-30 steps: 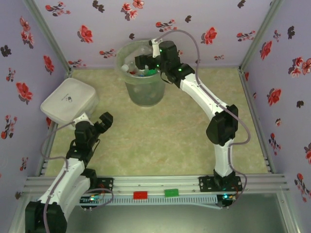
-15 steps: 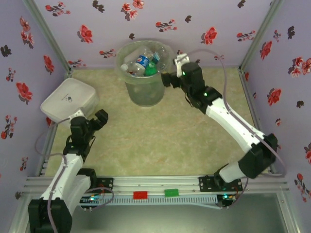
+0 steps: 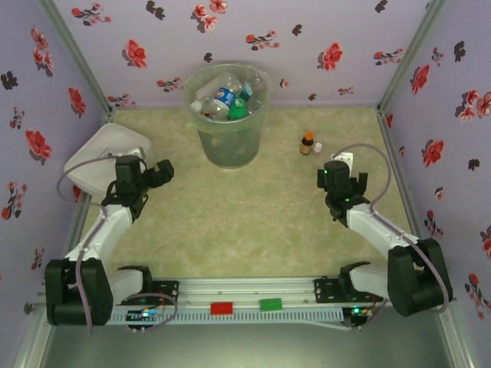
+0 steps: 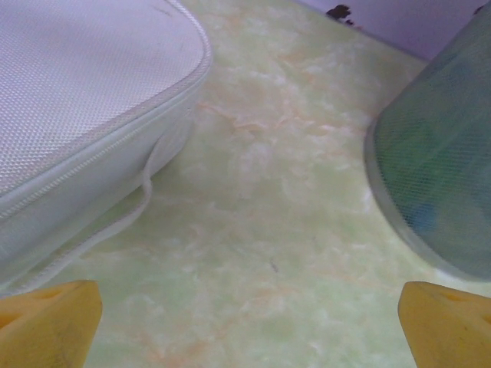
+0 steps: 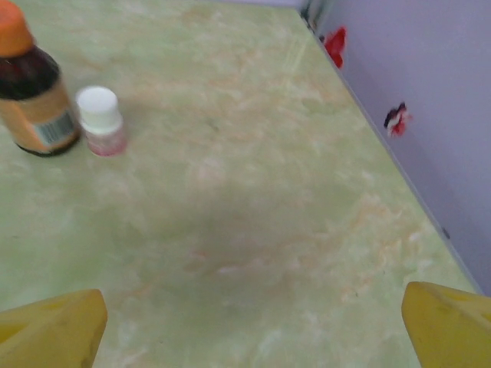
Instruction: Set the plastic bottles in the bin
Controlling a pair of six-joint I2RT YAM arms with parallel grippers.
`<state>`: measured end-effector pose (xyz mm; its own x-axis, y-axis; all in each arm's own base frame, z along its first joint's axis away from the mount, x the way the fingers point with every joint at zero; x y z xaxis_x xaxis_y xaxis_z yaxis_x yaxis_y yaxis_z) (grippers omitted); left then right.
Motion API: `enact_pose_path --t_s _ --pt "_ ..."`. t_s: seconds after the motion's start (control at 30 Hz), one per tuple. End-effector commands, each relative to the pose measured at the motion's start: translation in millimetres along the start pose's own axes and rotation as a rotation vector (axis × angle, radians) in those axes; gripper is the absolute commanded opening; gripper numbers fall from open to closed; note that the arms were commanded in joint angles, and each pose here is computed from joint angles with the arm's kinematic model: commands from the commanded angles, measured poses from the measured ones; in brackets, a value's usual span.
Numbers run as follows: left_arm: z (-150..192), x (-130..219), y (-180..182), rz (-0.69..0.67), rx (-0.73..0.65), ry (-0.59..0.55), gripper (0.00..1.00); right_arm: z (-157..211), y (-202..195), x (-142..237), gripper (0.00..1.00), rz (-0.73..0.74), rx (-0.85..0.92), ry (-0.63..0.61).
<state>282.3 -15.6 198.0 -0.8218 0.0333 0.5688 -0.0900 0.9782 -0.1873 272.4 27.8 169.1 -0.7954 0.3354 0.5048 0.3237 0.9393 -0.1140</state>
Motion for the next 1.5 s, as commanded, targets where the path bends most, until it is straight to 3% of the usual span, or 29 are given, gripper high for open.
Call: enact_pose_path --t_s 0.0,0.2,0.4,0.6,0.63,0.7,0.77,0.87,1.07,1.47 --pt "-4.3 -4.3 7.5 -0.103 -0.114 -0.081 1.00 -6.4 1.8 -11.9 1.00 -0.067 -0.099 -0.075" --pt "-2.0 -15.5 17.1 -0.265 -0.233 -0.137 1.00 4.1 6.0 -43.7 1.00 -0.032 -0.065 -0.073" --pt "18.2 -40.6 2.7 -0.293 -0.434 -0.115 1.00 4.0 -6.9 -59.7 1.00 -0.032 -0.142 -0.164" --pt "28.7 -56.3 -16.9 -0.277 -0.605 -0.220 1.00 16.5 -22.5 -67.1 0.99 -0.093 -0.251 -0.206" --pt "28.5 -57.7 -17.0 -0.268 -0.593 -0.259 1.00 22.5 -23.5 -67.6 1.00 -0.091 -0.254 -0.234" --pt "29.6 -62.0 -16.5 -0.267 -0.587 -0.243 1.00 22.4 -24.7 -66.6 0.99 -0.074 -0.254 -0.160" --pt "28.6 -62.3 -15.4 -0.262 -0.583 -0.241 1.00 21.1 -24.3 -67.2 0.99 -0.083 -0.257 -0.212" --pt "29.2 -59.9 -13.2 -0.228 -0.567 -0.250 1.00 22.6 -24.2 -66.5 1.00 -0.078 -0.249 -0.176" --pt "40.9 -59.4 35.8 -0.185 -0.317 -0.328 1.00 22.0 -24.1 -66.5 0.99 -0.082 -0.249 -0.199" --pt "39.5 -61.2 33.7 -0.164 -0.330 -0.307 1.00 21.8 -24.2 -66.4 0.99 -0.081 -0.249 -0.195"
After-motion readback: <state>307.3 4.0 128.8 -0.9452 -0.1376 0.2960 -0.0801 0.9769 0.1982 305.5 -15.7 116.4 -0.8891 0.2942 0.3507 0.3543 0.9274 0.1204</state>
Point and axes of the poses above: each hand's point on the last joint's axis, 136 mm out from that joint toward the fingers, its own x axis back along the fingers, its own y axis along the line the jaws close on, z = x × y, the point moved 9 cm from there along x, back along the fingers, and after that the axes turned 7 degrees about -x, right-handed, at the moved point
